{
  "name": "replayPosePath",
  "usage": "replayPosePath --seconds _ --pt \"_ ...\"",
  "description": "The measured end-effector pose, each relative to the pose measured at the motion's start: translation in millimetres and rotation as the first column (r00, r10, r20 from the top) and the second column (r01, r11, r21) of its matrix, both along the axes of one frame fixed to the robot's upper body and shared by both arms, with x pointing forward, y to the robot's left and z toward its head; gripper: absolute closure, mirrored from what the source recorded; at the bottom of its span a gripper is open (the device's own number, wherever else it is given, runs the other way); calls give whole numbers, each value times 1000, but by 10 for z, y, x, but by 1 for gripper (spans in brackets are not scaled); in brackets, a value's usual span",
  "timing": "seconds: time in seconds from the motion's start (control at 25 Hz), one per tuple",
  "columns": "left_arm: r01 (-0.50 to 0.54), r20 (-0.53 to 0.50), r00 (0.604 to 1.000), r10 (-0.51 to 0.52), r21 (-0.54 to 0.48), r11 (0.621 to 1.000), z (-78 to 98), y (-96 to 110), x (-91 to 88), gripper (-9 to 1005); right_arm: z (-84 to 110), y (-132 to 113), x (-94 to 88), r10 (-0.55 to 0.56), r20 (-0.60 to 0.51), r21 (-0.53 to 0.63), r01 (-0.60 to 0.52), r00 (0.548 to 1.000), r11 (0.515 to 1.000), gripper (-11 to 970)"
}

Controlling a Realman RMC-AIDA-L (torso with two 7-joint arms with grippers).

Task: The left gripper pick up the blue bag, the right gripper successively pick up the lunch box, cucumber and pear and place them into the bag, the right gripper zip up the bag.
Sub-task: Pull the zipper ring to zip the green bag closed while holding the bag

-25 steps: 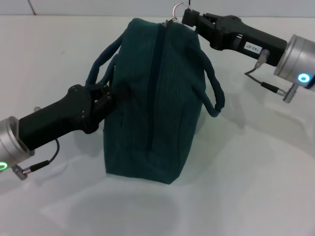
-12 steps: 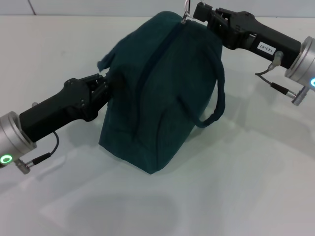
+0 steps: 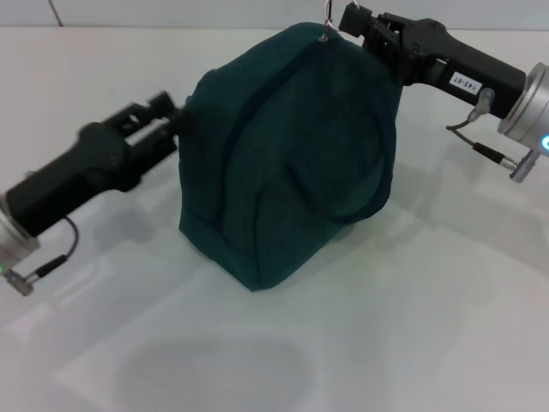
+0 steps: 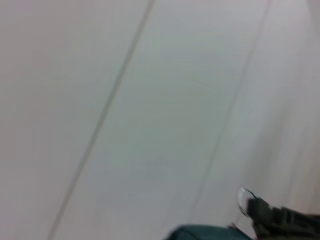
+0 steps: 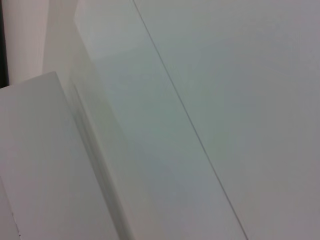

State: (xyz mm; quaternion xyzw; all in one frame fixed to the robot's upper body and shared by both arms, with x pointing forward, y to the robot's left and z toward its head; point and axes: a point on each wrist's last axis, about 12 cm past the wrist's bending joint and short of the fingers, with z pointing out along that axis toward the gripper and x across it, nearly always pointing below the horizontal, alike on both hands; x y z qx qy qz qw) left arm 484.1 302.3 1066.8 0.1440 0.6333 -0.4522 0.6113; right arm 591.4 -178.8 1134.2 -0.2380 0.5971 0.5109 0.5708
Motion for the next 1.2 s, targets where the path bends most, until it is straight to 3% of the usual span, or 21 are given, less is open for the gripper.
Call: replayPosePath --seconds 0.2,0.36,0.56,0.72,0.96,1.2 --pt "-44 7 999 44 -23 999 73 124 19 494 4 -41 7 -18 5 8 18 1000 1000 958" --pt "-41 23 999 41 -1 999 237 219 150 333 1 -49 5 -21 10 7 21 1000 1000 958" --pt "9 60 998 -14 80 997 513 285 379 222 -16 -64 -2 -24 6 6 24 1000 1000 958" --pt "64 50 996 -73 160 985 722 260 549 195 -21 -69 -3 -26 10 2 26 1000 1000 959" --pt "131 -15 991 -134 328 935 1116 199 808 153 -23 -70 -6 -25 12 1 25 1000 1000 959" --pt "229 -81 972 -219 509 830 1606 -36 896 119 -45 -81 -18 -24 7 1 24 1000 1000 959"
